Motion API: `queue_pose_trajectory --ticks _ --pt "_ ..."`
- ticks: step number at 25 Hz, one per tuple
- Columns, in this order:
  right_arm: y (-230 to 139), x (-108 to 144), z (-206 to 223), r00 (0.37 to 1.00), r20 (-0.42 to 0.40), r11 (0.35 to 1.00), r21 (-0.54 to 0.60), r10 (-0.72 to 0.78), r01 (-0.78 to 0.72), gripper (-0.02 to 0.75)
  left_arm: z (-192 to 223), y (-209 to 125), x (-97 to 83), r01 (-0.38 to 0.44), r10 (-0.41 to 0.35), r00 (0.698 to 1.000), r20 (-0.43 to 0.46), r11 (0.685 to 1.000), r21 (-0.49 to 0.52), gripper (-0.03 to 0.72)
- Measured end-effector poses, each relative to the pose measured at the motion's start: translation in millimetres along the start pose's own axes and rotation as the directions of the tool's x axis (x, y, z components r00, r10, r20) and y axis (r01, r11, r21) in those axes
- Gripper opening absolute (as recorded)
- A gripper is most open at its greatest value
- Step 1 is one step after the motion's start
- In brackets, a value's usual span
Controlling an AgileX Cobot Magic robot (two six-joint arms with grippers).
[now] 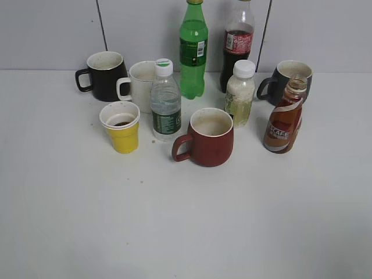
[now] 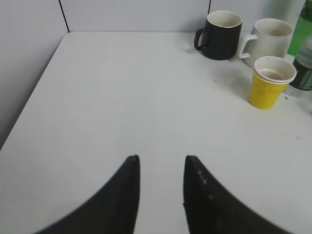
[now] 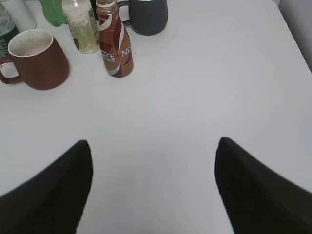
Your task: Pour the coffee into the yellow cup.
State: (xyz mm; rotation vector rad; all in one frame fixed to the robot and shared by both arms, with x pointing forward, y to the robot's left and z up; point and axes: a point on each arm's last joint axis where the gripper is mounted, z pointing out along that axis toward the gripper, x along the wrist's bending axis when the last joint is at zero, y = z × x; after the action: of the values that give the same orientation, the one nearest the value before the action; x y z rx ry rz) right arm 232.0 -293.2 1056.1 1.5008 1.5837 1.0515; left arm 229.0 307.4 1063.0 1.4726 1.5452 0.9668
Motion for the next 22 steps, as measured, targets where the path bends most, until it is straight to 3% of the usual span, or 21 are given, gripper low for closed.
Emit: queue_pose_trajectory --ticks 22 --pt "0.0 0.0 0.0 1.000 0.000 1.000 0.000 0.000 0.000 0.585 0.0 0.0 0.0 0.000 0.000 1.000 0.000 1.000 0.000 0.239"
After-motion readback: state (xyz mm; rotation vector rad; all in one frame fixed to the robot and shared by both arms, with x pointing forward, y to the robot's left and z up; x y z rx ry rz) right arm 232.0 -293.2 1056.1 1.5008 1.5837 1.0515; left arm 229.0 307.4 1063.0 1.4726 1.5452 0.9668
